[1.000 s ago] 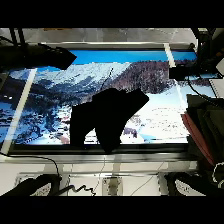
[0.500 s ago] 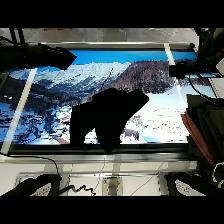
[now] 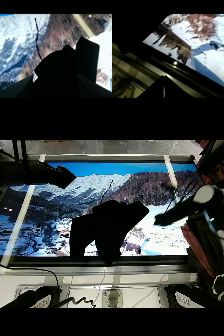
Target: Fold the clothes and pants, and hang the long-sleeved shirts on hangers.
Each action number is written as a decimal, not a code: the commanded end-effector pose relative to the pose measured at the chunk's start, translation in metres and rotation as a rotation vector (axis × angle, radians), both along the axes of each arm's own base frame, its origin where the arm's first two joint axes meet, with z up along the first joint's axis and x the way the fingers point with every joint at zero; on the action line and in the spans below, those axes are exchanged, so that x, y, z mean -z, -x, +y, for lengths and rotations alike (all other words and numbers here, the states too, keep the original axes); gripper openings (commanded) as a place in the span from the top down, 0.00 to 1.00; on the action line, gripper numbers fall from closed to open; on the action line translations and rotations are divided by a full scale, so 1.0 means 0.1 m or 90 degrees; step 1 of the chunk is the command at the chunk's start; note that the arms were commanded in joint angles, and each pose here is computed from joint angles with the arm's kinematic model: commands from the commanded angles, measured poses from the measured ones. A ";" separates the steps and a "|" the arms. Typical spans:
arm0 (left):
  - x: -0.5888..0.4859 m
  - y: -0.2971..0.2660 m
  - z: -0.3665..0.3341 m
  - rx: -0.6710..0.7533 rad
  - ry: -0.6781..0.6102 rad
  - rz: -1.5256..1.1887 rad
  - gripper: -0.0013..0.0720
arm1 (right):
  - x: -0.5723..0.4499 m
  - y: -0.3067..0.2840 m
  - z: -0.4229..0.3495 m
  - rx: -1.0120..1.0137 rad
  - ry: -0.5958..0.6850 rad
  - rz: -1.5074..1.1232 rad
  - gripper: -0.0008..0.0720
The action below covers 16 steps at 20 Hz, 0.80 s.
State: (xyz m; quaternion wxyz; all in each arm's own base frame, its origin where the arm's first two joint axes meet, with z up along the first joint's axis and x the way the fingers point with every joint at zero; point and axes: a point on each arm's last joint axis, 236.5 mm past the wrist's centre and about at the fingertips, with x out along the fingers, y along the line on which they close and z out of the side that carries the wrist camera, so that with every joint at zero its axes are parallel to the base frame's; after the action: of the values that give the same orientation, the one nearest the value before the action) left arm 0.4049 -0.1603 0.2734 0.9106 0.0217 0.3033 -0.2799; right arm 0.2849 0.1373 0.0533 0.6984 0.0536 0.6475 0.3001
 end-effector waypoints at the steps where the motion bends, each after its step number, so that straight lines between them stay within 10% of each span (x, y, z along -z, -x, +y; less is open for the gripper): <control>1: 0.05 0.01 0.06 -0.004 -0.021 0.007 0.18 | 0.24 0.64 0.64 -0.043 -0.240 0.127 0.96; 4: 0.04 -0.03 0.09 -0.012 -0.028 -0.004 0.18 | 0.68 0.89 0.77 0.022 -0.275 0.179 0.96; 5: 0.04 -0.03 0.09 -0.012 -0.028 -0.004 0.18 | 0.85 0.90 0.84 0.062 -0.275 0.179 0.82; 7: 0.04 -0.03 0.09 -0.012 -0.028 -0.004 0.18 | 1.12 0.94 0.96 0.106 -0.254 0.164 0.17; 16: 0.04 -0.03 0.09 -0.012 -0.028 -0.004 0.18 | 1.41 0.58 1.36 0.174 -0.200 0.132 0.18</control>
State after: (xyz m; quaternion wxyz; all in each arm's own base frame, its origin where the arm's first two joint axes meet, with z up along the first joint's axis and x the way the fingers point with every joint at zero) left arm 0.4079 -0.1516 0.2693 0.9133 0.0392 0.3070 -0.2647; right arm 0.2130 0.2639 -0.0808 0.6422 0.2706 0.6482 0.3070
